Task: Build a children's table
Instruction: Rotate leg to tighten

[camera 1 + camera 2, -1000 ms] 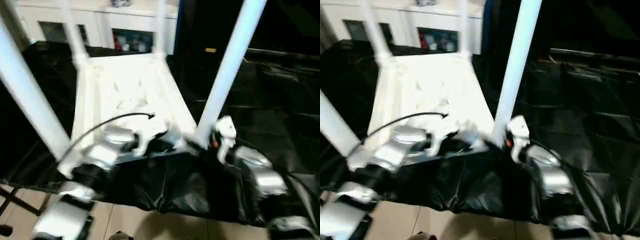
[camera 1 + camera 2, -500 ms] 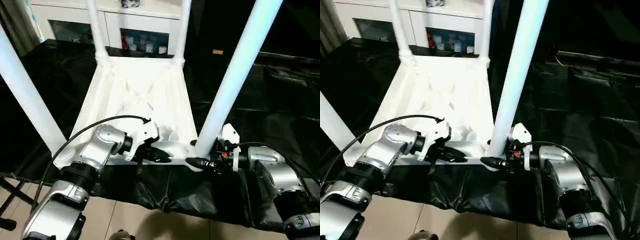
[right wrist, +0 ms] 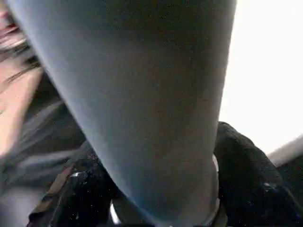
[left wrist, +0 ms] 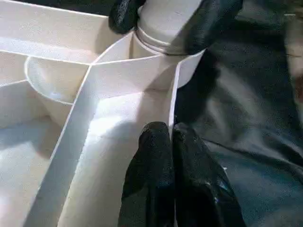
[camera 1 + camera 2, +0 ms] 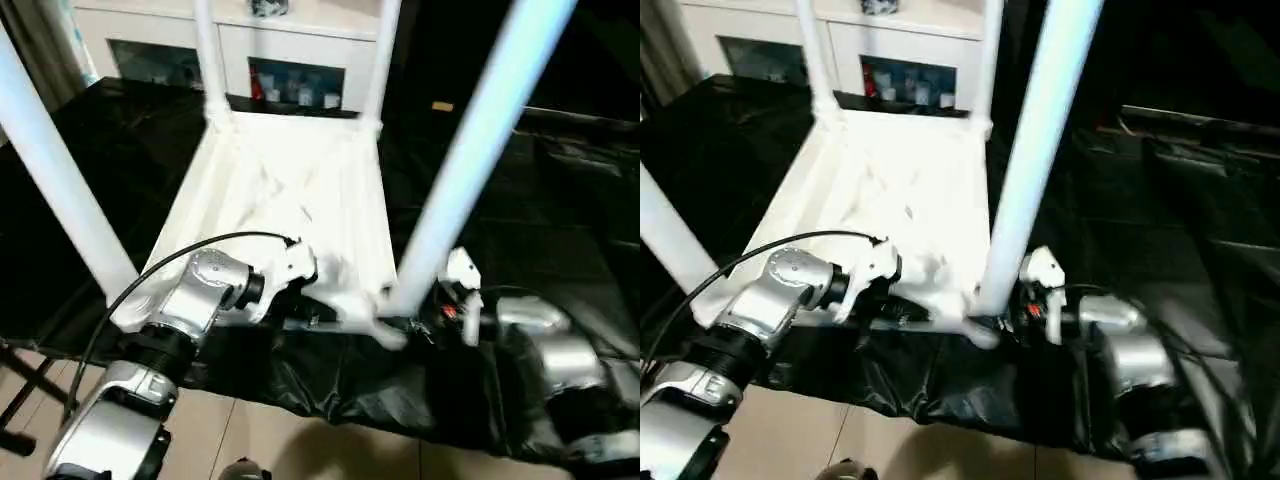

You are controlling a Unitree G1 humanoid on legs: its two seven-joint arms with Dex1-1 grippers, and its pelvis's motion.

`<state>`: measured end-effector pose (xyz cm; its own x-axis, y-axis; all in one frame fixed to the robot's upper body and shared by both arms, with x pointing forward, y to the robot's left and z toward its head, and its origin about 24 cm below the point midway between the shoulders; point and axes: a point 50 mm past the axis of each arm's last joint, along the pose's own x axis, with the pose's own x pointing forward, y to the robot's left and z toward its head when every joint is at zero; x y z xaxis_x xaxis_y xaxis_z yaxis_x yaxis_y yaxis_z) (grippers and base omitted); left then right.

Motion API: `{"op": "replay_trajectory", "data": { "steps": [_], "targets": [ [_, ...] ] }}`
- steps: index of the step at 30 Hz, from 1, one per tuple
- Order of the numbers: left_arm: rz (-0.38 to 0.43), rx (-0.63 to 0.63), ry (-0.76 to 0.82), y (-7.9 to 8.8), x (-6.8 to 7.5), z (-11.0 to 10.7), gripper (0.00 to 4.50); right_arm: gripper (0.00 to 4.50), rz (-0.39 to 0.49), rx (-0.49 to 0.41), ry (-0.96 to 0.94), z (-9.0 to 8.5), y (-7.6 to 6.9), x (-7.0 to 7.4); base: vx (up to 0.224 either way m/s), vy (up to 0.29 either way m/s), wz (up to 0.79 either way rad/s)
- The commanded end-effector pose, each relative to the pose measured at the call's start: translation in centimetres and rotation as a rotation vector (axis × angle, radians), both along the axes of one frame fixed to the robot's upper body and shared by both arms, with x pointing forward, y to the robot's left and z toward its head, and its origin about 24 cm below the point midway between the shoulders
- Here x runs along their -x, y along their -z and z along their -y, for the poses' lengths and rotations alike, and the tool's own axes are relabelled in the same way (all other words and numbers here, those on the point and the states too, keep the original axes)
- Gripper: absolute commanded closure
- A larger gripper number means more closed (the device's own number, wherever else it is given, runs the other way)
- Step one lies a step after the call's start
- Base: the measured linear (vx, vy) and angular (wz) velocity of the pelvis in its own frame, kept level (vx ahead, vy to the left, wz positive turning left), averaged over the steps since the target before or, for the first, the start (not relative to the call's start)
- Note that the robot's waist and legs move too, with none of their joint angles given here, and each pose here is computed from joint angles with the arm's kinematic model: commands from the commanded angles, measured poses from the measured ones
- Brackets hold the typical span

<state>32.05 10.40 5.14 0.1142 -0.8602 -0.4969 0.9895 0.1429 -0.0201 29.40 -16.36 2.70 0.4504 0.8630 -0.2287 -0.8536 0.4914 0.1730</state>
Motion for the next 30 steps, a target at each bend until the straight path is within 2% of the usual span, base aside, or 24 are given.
{"op": "replay_trajectory", "data": {
  "steps": [1,5,9,12,14,16,19,23,30],
  "targets": [
    [0.116,0.073,-0.113,-1.9,-1.5,2.6,4.5,1.94,0.021,-0.021,0.019,-3.1,0.6,-0.1,0.0,0.0,0.0],
    [0.135,0.088,-0.186,-1.8,-1.7,4.2,4.5,1.96,0.025,0.018,0.187,-3.9,1.4,-0.8,0.0,0.0,0.0],
    [0.168,0.099,-0.278,-1.8,-1.9,6.3,4.5,1.96,-0.009,0.059,0.437,-4.9,2.2,-2.0,0.0,0.0,0.0],
    [0.167,0.114,-0.269,-1.7,-1.6,7.0,4.5,1.96,0.015,0.045,0.451,-5.7,2.0,-2.1,0.0,0.0,0.0],
    [0.163,0.124,-0.245,-1.7,-1.4,7.2,4.5,1.27,0.034,0.019,0.445,-6.2,1.7,-2.0,0.0,0.0,0.0],
    [0.164,0.128,-0.217,-1.8,-1.3,6.9,4.5,1.25,0.045,0.003,0.419,-6.3,1.4,-2.0,0.0,0.0,0.0],
    [0.162,0.127,-0.188,-1.8,-1.2,6.4,4.5,0.85,0.073,0.023,0.398,-6.0,1.2,-2.0,0.0,0.0,0.0],
    [0.142,0.11,-0.129,-1.7,-1.1,5.0,4.5,0.85,0.095,0.042,0.241,-4.9,0.7,-1.6,0.0,0.0,0.0],
    [0.082,0.075,-0.001,-1.6,-0.6,3.2,4.5,0.85,0.073,0.036,-0.042,-3.1,0.1,-0.2,0.0,0.0,0.0]
  ]
}}
